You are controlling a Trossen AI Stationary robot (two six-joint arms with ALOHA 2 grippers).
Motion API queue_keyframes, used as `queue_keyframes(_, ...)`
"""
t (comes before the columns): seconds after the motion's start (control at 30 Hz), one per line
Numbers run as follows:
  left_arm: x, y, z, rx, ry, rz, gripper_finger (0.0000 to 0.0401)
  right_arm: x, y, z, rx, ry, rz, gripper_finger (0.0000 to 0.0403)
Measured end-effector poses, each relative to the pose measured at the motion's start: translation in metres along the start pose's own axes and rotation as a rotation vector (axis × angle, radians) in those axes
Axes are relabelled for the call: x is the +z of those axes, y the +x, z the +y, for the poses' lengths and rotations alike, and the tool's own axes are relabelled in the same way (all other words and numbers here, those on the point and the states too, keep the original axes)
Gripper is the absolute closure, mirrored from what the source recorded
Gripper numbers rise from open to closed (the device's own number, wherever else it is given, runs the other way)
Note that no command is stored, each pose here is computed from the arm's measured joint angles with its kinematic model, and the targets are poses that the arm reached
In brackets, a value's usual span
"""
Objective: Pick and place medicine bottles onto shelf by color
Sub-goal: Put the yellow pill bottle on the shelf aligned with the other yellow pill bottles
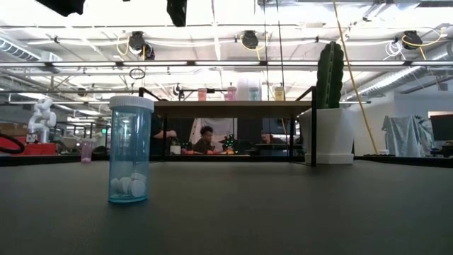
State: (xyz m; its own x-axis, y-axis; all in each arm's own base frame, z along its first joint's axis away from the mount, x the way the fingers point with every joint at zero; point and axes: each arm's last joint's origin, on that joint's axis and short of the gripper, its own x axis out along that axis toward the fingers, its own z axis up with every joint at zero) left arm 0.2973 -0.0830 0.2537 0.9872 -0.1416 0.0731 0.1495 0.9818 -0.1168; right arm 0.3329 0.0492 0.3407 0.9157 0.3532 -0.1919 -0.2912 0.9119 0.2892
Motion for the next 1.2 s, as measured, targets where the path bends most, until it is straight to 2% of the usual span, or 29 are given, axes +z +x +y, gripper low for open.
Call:
queue_keyframes(0.23, -0.005, 0.000, 0.005, 0.035, -0.002, 0.056, 0.0284, -0.007, -0.001, -0.012, -0.025, 0.024, 0.082, 0.0202)
queue_keyframes(0.47, -0.008, 0.000, 0.008, 0.047, 0.005, 0.080, 0.0284, -0.007, -0.002, -0.013, -0.023, 0.014, 0.082, 0.0213)
queue_keyframes(0.67, -0.010, 0.000, 0.010, 0.051, -0.001, 0.106, 0.0284, -0.007, -0.002, -0.014, -0.028, -0.023, 0.092, 0.0239)
queue_keyframes(1.03, -0.010, 0.000, 0.011, 0.058, -0.007, 0.104, 0.0284, -0.017, -0.003, -0.022, -0.049, -0.003, 0.130, 0.0286)
queue_keyframes(1.2, -0.010, 0.000, 0.011, 0.058, -0.014, 0.107, 0.0284, -0.017, -0.003, -0.022, -0.053, -0.005, 0.124, 0.0287)
